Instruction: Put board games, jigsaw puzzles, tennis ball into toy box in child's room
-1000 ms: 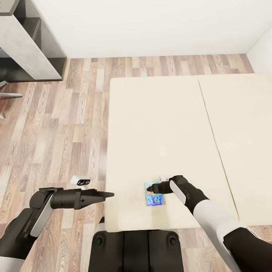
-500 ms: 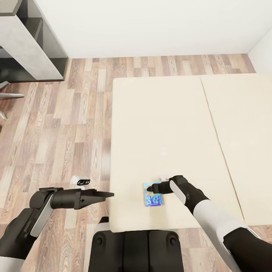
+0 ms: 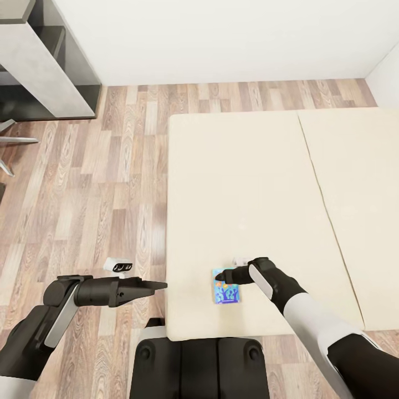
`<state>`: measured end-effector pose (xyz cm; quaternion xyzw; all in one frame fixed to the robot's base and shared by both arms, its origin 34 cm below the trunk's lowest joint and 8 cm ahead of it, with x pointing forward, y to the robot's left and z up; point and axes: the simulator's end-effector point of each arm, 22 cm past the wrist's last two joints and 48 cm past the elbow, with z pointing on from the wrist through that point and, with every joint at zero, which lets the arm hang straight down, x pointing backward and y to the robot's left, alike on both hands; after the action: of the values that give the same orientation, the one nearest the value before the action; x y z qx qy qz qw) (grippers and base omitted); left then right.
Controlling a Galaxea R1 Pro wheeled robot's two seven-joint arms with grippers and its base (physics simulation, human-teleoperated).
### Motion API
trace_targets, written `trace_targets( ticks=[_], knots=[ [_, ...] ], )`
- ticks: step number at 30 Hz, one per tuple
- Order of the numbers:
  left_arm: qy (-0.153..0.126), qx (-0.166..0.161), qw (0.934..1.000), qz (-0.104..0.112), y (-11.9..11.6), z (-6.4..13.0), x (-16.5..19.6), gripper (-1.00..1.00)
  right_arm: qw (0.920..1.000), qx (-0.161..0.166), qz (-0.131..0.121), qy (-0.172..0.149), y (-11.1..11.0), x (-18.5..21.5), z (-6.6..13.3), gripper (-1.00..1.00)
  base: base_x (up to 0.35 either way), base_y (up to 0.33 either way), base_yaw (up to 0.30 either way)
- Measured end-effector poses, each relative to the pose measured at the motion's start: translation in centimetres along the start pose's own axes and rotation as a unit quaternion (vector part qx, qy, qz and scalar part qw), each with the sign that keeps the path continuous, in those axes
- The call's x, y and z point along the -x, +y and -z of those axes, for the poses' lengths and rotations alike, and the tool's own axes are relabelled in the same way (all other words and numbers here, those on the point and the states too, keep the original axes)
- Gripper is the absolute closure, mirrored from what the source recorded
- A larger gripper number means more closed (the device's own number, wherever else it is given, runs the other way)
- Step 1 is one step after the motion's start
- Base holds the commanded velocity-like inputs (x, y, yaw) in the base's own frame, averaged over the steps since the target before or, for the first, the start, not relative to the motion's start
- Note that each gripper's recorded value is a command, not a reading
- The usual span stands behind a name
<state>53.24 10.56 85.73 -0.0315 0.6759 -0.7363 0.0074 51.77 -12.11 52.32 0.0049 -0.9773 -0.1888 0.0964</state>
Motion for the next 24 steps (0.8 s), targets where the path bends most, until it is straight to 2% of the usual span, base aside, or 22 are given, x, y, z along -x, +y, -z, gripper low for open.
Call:
trace_targets(
  ticks=[18, 24],
  knots=[
    [0.0, 0.0, 1.0, -0.001, -0.01, 0.0, 0.0, -1.0, 1.0, 0.0, 0.0, 0.001, -0.01, -0.03, 0.0, -1.0, 0.0, 0.005, 0.002],
    [0.0, 0.0, 1.0, -0.001, 0.0, 0.0, 0.0, -1.0, 1.0, 0.001, -0.001, 0.001, 0.08, -0.03, -0.01, -1.0, 0.0, 0.003, 0.137]
  ],
)
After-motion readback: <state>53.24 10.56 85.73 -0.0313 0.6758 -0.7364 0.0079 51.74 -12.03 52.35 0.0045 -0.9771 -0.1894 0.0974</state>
